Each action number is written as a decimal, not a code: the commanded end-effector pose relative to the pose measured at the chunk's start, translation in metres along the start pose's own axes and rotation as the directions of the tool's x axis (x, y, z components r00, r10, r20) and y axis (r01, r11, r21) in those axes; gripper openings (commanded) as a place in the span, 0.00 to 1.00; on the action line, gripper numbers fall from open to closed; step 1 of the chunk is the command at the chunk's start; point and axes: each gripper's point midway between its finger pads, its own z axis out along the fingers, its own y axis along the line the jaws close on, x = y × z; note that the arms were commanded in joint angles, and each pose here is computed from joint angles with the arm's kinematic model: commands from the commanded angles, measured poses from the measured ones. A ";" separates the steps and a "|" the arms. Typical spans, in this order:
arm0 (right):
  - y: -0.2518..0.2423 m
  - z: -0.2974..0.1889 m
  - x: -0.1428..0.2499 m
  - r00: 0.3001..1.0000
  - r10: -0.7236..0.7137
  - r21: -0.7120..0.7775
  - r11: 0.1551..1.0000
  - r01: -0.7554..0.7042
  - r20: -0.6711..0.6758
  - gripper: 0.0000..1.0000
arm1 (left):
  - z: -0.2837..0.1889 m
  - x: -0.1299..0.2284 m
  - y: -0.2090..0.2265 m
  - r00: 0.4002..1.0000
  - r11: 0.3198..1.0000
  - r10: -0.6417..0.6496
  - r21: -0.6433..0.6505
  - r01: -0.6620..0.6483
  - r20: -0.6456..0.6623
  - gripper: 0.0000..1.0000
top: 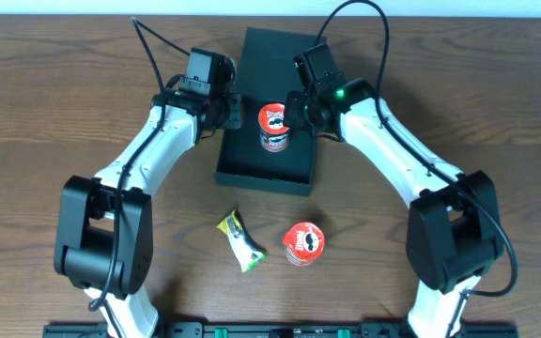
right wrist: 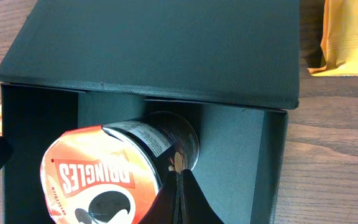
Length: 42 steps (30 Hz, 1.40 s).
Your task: Pack container
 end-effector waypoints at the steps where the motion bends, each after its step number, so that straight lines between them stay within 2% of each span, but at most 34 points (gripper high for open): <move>1: 0.004 0.000 0.000 1.000 0.005 -0.008 1.000 -0.005 0.001 0.01 | 0.000 -0.002 -0.006 1.000 1.000 -0.002 0.008 0.002 0.009 0.05; 10: 0.004 0.000 0.000 1.000 0.005 -0.007 1.000 -0.005 0.001 0.01 | 0.002 0.000 -0.030 1.000 0.997 0.026 0.079 -0.026 0.008 0.06; 16: 0.004 0.000 0.000 1.000 0.005 -0.007 1.000 -0.005 0.001 0.01 | 0.012 0.001 -0.042 1.000 0.992 -0.015 0.125 0.015 0.004 0.06; 33: 0.011 0.000 0.001 1.000 0.019 -0.042 0.999 -0.020 -0.010 0.01 | 0.011 0.006 -0.057 0.999 0.979 -0.043 0.200 0.048 -0.027 0.06; 42: 0.023 -0.001 0.004 0.999 0.023 -0.112 0.993 -0.027 -0.039 0.01 | 0.009 0.008 -0.064 0.998 0.970 -0.040 0.240 0.049 -0.042 0.05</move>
